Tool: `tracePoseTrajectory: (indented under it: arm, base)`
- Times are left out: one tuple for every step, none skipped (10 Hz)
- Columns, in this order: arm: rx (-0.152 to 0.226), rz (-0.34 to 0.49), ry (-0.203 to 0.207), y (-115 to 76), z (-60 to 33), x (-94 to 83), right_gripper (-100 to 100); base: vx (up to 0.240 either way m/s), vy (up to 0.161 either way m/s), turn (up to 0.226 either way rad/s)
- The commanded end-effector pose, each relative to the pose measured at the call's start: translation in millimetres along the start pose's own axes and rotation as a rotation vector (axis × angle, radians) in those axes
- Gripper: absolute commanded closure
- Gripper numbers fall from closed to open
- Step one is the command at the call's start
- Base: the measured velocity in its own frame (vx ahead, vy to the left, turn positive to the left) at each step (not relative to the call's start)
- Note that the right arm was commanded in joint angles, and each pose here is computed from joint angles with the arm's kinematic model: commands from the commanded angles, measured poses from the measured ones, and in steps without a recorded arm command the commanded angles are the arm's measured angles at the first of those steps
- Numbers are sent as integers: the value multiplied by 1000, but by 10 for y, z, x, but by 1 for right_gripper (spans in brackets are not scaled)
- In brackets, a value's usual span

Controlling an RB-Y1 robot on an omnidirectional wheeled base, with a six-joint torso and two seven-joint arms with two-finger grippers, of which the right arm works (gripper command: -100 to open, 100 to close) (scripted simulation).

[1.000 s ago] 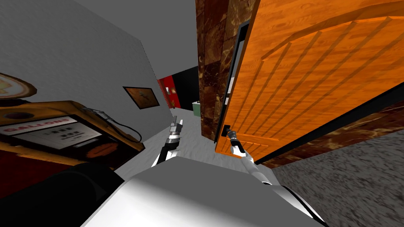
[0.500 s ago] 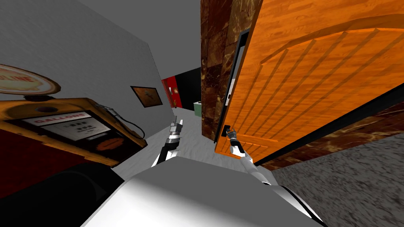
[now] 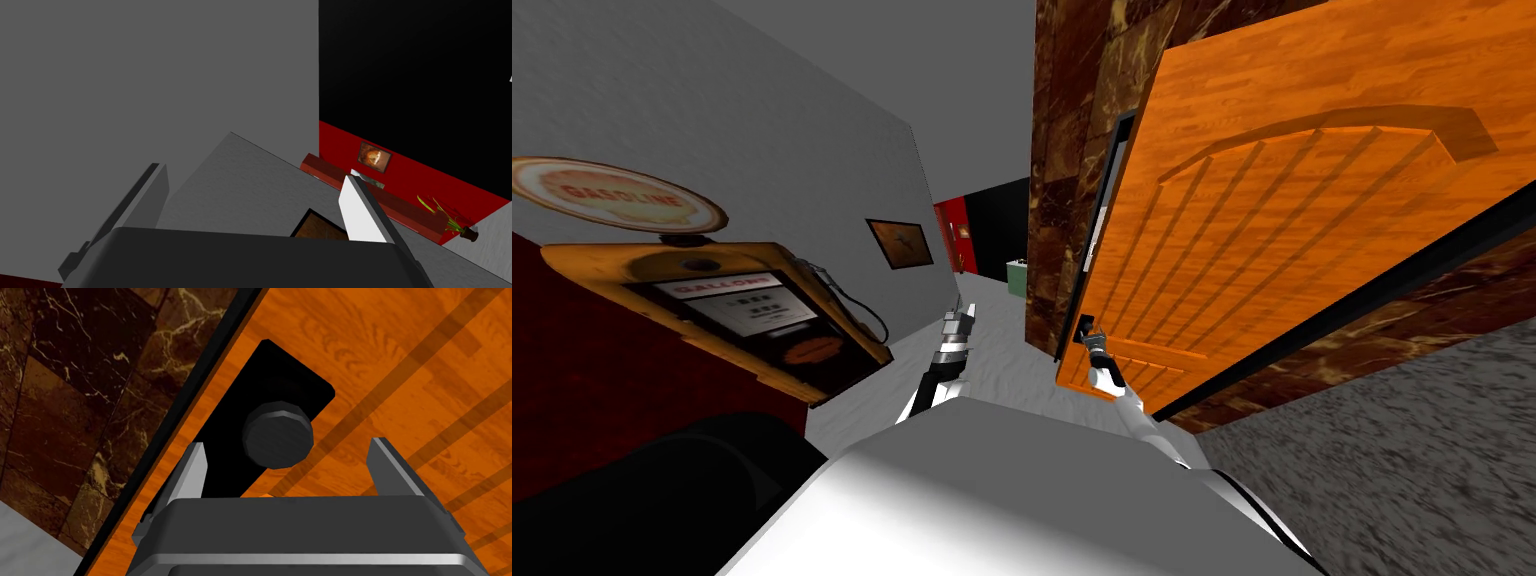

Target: Pull the door open

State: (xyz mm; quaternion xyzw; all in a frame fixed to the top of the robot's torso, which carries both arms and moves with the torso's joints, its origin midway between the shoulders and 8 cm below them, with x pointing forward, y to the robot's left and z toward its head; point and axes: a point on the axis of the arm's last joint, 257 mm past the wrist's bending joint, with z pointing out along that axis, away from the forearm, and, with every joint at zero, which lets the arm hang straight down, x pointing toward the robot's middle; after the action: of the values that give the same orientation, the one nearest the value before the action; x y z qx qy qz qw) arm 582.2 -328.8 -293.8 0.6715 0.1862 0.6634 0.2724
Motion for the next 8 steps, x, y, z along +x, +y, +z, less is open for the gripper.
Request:
tracePoseTrajectory:
  arm:
    - [-1,96,-4,-62,-4,44,-100]
    - [-2,155,-7,-103,-9,73,-100]
    - [-2,214,-9,-145,-14,102,-100]
    - [-3,273,-12,-186,-19,131,-100]
    - [-3,327,-15,-227,-24,159,-100]
    - [-3,385,-17,-266,-30,187,-100]
    - [-3,439,-20,-303,-35,214,-100]
    - [-3,488,-22,-338,-40,239,-100]
  base:
    - [-102,-50,32]
    - [-98,-67,34]
    - [-89,-54,38]
    - [-98,-51,34]
    - [-91,-50,36]
    - [-88,-55,29]
    - [-114,-46,27]
    - [-110,-61,24]
